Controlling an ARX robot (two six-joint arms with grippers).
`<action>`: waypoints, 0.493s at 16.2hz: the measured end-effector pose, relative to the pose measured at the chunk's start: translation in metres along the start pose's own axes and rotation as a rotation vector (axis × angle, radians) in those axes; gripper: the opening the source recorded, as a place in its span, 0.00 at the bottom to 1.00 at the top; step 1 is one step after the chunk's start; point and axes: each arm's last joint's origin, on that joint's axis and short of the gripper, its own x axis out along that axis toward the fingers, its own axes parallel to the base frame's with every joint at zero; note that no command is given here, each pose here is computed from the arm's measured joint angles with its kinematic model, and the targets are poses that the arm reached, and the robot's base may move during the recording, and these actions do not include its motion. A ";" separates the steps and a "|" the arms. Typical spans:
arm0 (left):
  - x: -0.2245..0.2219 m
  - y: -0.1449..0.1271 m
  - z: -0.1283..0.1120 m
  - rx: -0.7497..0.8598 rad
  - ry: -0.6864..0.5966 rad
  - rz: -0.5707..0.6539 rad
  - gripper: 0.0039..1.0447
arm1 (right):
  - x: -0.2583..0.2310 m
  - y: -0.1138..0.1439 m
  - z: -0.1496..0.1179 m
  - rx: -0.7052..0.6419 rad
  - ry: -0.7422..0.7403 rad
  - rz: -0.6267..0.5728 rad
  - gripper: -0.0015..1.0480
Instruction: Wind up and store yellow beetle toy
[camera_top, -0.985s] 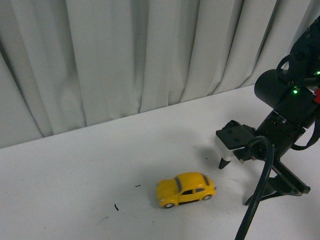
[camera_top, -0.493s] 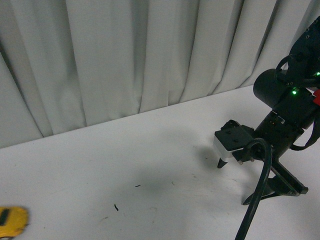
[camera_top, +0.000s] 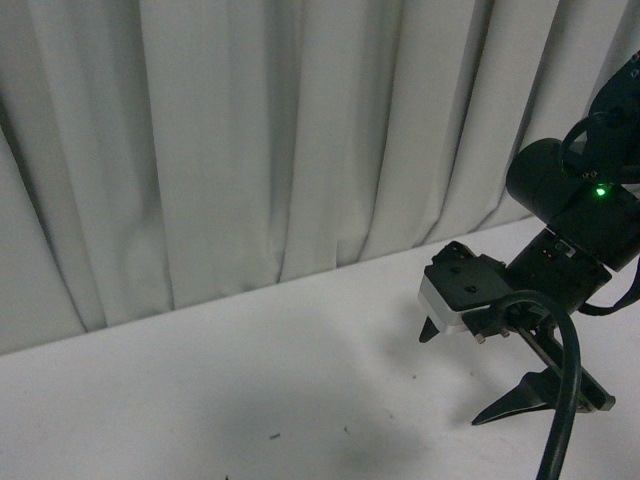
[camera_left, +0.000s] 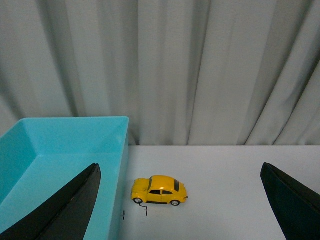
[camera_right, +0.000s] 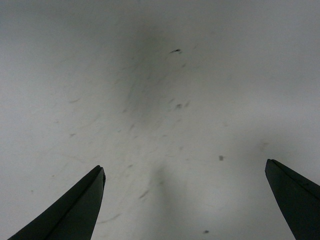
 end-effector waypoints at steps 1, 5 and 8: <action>0.000 0.000 0.000 0.000 0.000 0.000 0.94 | -0.026 -0.009 0.019 -0.071 -0.023 -0.100 0.94; 0.000 0.000 0.000 0.000 0.000 0.000 0.94 | -0.099 -0.004 0.086 -0.336 -0.060 -0.392 0.94; 0.000 0.000 0.000 0.000 0.000 0.000 0.94 | -0.121 0.018 0.109 -0.414 -0.068 -0.465 0.94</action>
